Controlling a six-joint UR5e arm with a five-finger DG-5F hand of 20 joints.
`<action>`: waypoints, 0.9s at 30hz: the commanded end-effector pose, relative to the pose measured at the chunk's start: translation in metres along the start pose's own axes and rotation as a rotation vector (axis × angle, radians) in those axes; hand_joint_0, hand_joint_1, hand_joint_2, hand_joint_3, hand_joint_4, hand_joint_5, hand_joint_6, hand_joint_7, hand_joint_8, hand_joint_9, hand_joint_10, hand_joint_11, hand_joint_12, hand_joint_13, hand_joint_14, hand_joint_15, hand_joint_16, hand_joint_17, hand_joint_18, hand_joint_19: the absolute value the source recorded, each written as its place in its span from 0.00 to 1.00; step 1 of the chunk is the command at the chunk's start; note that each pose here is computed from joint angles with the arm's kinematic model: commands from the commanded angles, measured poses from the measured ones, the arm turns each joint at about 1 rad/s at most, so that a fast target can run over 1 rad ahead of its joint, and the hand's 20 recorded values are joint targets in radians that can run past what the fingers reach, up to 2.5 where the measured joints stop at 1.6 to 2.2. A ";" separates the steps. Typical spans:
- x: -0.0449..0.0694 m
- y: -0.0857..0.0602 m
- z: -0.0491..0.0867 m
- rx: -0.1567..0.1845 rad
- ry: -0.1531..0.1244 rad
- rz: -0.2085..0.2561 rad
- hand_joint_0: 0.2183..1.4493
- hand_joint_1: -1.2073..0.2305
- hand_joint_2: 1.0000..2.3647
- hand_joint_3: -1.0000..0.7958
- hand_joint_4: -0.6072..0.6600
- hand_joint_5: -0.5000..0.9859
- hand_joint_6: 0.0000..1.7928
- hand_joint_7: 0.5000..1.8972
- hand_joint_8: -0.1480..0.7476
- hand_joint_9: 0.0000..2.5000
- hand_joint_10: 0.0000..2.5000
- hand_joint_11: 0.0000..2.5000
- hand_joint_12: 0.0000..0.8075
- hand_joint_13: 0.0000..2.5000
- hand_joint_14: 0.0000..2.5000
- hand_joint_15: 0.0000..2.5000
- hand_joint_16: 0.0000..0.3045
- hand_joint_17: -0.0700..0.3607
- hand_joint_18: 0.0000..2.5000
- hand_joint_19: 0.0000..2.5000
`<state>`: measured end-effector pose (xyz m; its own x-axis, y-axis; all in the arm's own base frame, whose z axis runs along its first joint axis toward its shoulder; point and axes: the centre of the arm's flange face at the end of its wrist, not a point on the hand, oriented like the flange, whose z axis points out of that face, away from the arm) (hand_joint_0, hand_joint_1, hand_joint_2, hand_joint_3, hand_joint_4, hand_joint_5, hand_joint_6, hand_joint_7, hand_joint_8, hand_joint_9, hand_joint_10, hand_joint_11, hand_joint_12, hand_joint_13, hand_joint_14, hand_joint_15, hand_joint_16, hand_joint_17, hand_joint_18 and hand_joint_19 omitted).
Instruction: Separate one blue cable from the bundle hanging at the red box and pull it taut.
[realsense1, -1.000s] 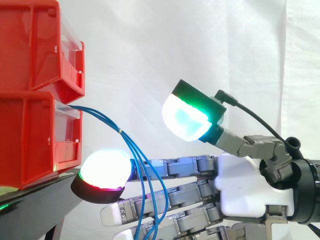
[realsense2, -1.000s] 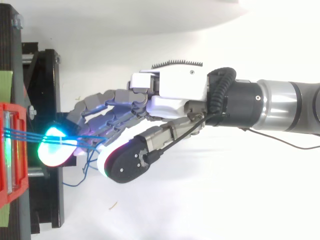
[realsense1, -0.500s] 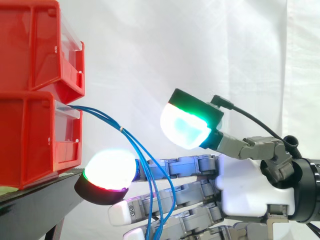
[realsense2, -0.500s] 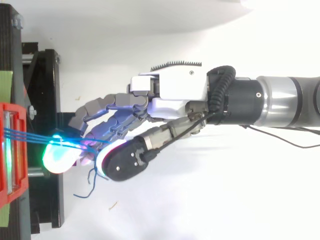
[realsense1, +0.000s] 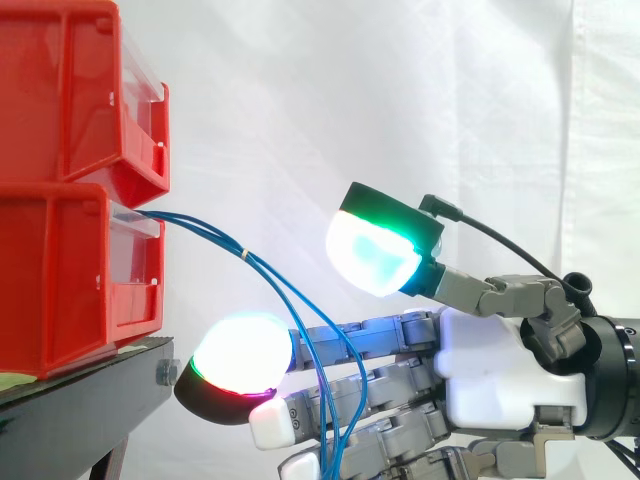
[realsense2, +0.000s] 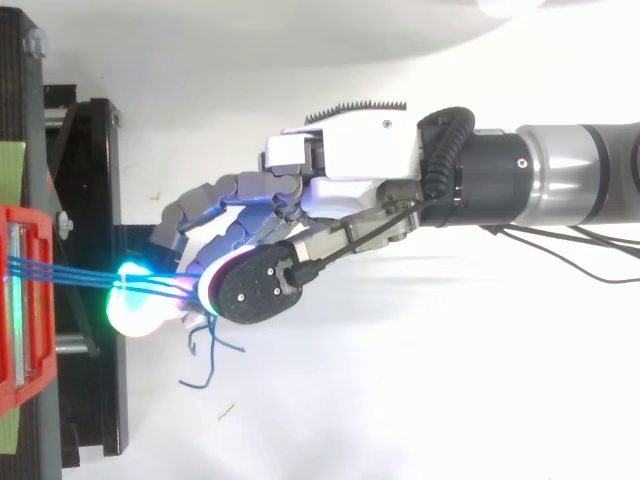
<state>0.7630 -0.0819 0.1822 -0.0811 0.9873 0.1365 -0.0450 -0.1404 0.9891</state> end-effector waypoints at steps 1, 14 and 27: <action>-0.001 0.001 -0.001 0.000 0.010 -0.014 0.31 0.48 0.00 0.32 0.62 0.22 0.28 0.18 0.48 0.28 0.00 0.08 0.42 0.30 0.00 0.12 0.16 0.41 0.27 0.16; -0.002 0.006 -0.001 -0.004 0.009 -0.014 0.32 0.45 0.01 0.33 0.63 0.23 0.28 0.27 0.47 0.28 0.00 0.09 0.42 0.30 0.01 0.12 0.15 0.41 0.28 0.17; -0.004 0.032 -0.002 -0.033 0.005 -0.025 0.35 0.45 0.01 0.39 0.63 0.24 0.28 0.38 0.47 0.29 0.00 0.10 0.42 0.32 0.01 0.13 0.15 0.41 0.28 0.17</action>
<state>0.7599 -0.0893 0.2103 -0.0860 0.9898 0.1137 -0.0761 -0.1203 0.9898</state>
